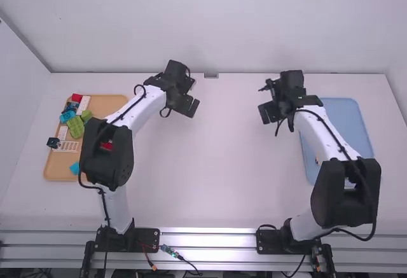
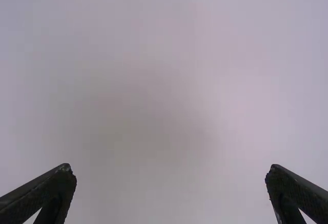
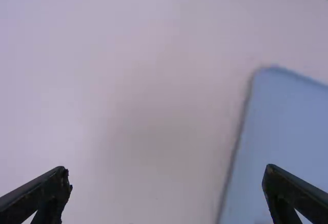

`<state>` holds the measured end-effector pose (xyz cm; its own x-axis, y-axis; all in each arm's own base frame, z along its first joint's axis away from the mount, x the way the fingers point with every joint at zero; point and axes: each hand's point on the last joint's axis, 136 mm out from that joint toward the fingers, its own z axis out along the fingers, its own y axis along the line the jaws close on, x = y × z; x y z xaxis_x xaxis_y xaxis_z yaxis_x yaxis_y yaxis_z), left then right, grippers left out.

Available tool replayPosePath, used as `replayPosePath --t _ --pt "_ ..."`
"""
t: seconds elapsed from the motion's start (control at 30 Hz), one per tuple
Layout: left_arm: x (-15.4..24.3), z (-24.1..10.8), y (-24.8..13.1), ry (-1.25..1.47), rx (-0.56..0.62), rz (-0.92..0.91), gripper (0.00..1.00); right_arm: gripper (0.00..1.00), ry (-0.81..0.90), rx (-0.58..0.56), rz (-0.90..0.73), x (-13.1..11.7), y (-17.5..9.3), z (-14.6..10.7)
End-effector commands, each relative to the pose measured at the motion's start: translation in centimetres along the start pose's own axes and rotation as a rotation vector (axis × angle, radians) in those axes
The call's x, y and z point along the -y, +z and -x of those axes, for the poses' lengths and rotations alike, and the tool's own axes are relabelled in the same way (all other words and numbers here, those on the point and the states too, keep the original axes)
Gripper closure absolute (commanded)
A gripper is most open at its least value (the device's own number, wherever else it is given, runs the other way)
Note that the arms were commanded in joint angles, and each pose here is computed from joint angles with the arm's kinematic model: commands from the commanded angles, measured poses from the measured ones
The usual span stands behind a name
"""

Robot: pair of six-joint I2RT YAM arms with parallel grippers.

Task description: Assemble lego blocks to make yellow taxi

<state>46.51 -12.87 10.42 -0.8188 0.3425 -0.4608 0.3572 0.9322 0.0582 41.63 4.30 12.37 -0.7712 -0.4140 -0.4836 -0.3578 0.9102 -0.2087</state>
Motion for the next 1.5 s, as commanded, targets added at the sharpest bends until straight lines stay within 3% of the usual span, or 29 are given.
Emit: replayPosePath --t 0.0,0.33,0.77,1.13,1.47 --pt "-1.5 1.0 -3.4 -0.056 0.059 0.070 0.01 0.01 -0.052 0.054 0.006 -1.5 -1.7 2.2" --pt "-1.5 1.5 -7.4 -0.125 0.120 0.083 0.01 0.01 -0.224 0.137 0.100 -9.7 -3.0 5.0" --pt "-1.3 -1.3 -8.3 -0.179 0.287 0.084 0.01 0.01 -0.103 0.295 0.085 -10.8 -4.1 9.0" --pt "-4.9 -2.1 -10.6 -0.204 0.406 0.092 0.14 0.13 0.106 0.404 0.114 -6.7 -5.9 8.5" --pt "-10.4 -4.4 -14.3 -0.306 0.573 0.218 0.31 0.30 0.317 0.553 -0.014 0.9 -8.8 6.3"
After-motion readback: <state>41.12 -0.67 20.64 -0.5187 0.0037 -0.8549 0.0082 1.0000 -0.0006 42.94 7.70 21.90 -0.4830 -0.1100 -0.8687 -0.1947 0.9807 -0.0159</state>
